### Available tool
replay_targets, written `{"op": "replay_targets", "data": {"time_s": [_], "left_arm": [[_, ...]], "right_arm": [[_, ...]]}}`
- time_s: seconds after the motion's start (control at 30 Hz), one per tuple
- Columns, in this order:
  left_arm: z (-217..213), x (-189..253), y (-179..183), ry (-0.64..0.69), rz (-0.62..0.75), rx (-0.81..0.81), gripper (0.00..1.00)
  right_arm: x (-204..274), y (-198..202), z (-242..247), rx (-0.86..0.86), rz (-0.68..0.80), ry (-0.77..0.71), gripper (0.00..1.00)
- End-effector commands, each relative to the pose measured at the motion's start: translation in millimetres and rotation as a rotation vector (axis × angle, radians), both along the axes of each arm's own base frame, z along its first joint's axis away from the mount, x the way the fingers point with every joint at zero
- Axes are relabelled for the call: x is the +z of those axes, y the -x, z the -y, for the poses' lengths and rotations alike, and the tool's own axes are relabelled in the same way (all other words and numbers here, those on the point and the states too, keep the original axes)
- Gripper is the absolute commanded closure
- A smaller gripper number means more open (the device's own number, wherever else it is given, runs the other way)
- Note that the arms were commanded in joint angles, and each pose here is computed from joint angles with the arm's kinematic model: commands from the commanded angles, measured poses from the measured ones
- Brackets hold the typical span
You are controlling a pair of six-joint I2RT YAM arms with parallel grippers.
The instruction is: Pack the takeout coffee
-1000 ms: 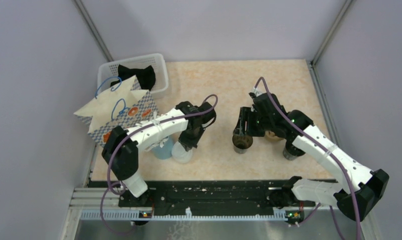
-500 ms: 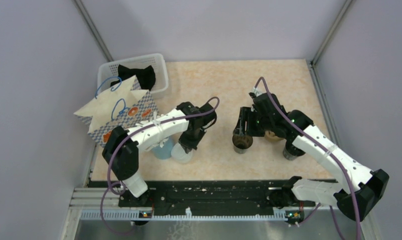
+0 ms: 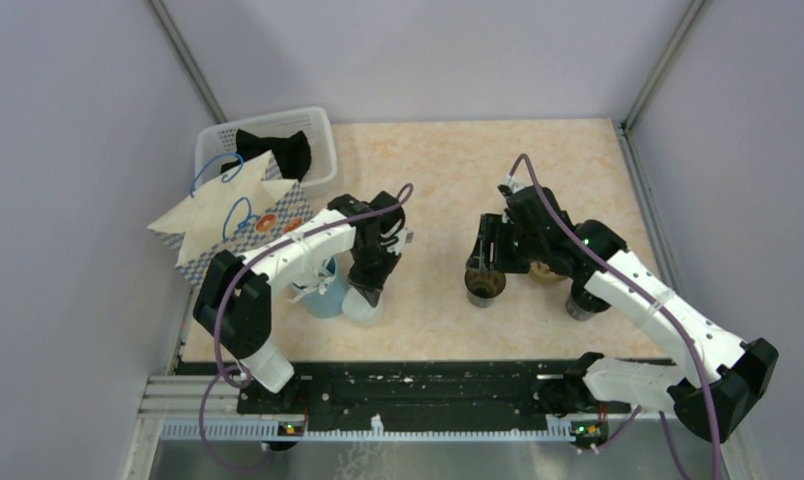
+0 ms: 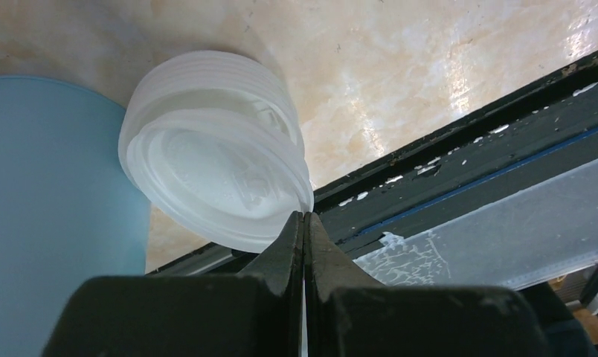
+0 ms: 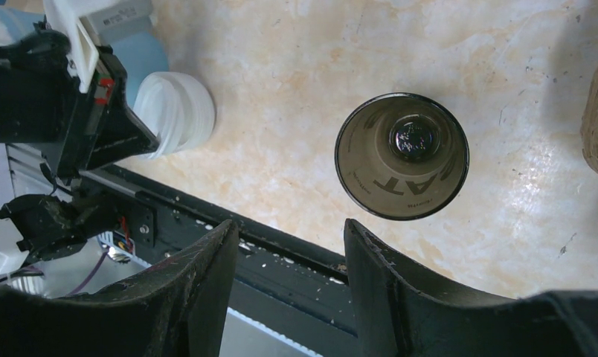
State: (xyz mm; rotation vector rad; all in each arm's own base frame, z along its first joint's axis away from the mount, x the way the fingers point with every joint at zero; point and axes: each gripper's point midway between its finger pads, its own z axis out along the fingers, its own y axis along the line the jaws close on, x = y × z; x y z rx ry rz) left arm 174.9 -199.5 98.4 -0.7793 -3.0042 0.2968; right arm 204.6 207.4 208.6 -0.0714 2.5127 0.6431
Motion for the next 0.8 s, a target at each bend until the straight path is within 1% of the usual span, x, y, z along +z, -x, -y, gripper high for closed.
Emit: {"op": "replay_targets", "data": {"time_s": [0.0,0.3,0.57,0.63,0.77], "left_arm": [[6,9,-8,0.102,0.004,-0.011,1.0],[8,6,-10,0.116,-0.031,0.01,1.0],[11,10,-9,0.202,-0.079,0.058,1.0],[7,7,-11,0.189,-0.089,0.088,1.0],[-7,7,-17,0.095,-0.056,0.127,1.0]], "right_arm": [[15,-4,-2,-0.003,0.044,-0.04,0.45],[15,-5,-3,0.002,0.044,-0.034,0.45],[14,-5,-3,0.005,0.043,-0.035,0.45],[15,-5,-4,0.007,0.043,-0.036,0.45],[15,-5,-5,0.014,0.042,-0.035,0.45]]}}
